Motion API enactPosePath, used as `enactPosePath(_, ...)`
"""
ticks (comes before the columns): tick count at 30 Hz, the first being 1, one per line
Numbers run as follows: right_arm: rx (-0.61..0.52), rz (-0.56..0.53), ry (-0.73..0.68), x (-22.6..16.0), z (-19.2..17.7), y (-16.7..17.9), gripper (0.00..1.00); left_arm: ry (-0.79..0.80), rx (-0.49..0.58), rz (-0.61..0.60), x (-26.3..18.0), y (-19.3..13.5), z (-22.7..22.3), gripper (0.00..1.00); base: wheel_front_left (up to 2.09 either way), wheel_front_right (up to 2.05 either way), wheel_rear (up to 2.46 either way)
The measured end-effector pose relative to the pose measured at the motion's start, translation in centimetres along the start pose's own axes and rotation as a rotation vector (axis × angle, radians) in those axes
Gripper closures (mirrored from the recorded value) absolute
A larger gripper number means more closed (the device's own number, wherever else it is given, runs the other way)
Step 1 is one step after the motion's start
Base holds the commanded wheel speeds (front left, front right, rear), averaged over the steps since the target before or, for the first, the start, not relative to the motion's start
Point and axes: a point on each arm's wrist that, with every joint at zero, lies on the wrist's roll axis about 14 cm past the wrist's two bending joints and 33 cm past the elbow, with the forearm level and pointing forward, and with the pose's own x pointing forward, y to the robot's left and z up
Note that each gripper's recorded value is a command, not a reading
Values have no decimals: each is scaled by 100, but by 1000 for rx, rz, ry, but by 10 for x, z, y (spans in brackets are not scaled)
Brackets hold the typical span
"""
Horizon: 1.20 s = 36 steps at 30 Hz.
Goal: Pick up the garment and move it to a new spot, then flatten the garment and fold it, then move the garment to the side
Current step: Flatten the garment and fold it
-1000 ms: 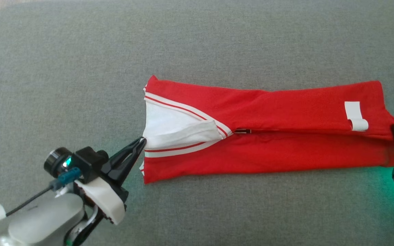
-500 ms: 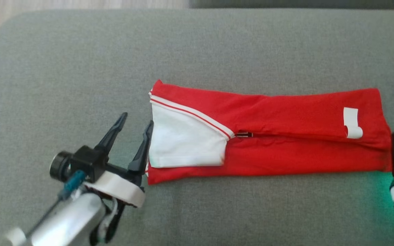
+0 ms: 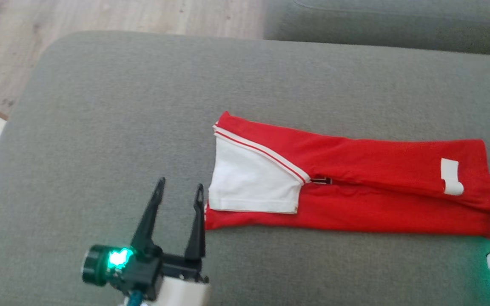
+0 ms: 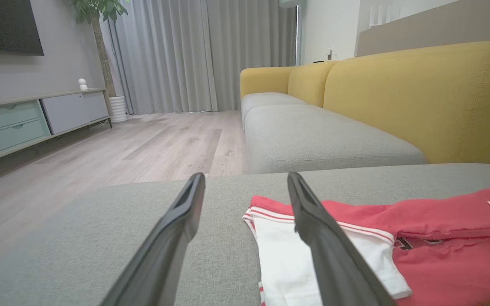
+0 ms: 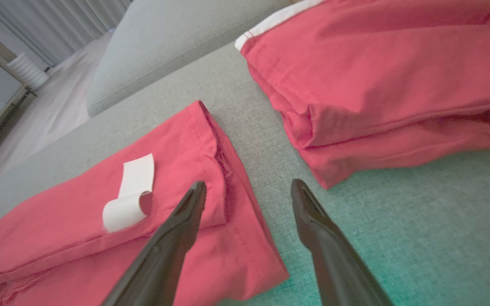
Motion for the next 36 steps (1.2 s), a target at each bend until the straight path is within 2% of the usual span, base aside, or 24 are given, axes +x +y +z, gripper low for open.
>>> enactPosePath(7, -34, -50, 128, 12, -21, -6, 0, -16, 11, 18, -18, -1, 2, 0, 0, 0, 0)
enactPosePath(8, -29, -55, 150, 12, -25, -7, 4, -19, 13, 21, -19, 1, 3, 0, 0, 0, 0)
enactPosePath(9, -22, -55, 164, 12, -27, -6, 28, -23, 15, 19, -20, 1, 4, 0, 0, 0, 0)
enactPosePath(11, -19, -46, 183, 14, -28, -1, 100, -30, 18, 15, -20, 0, 5, 0, 0, 0, 0)
enactPosePath(15, -11, -11, 186, 14, -29, 10, 100, -49, 26, 11, -18, 1, 10, 0, 0, 0, 0)
enactPosePath(19, -12, -8, 137, 9, -17, 7, 100, -47, 30, -8, -20, -3, 8, 0, 0, 0, 0)
enactPosePath(24, -36, -34, 17, 0, 25, -16, 100, -44, 33, -40, -24, -11, 6, 0, 0, 0, 0)
enactPosePath(26, -34, -18, -43, -5, 46, -14, 100, -54, 33, -47, -23, -13, 9, 0, 0, 0, 0)
enactPosePath(31, -56, 119, -168, -14, 88, 33, 100, -56, 28, -63, -28, -16, 9, 0, 0, 0, 0)
enactPosePath(32, -68, 196, -197, -18, 95, 62, 100, -50, 32, -69, -31, -16, 6, 0, 0, 0, 0)
enactPosePath(36, -90, 375, -199, -25, 92, 136, 100, -50, 23, -62, -33, -15, 6, 0, 0, 0, 0)
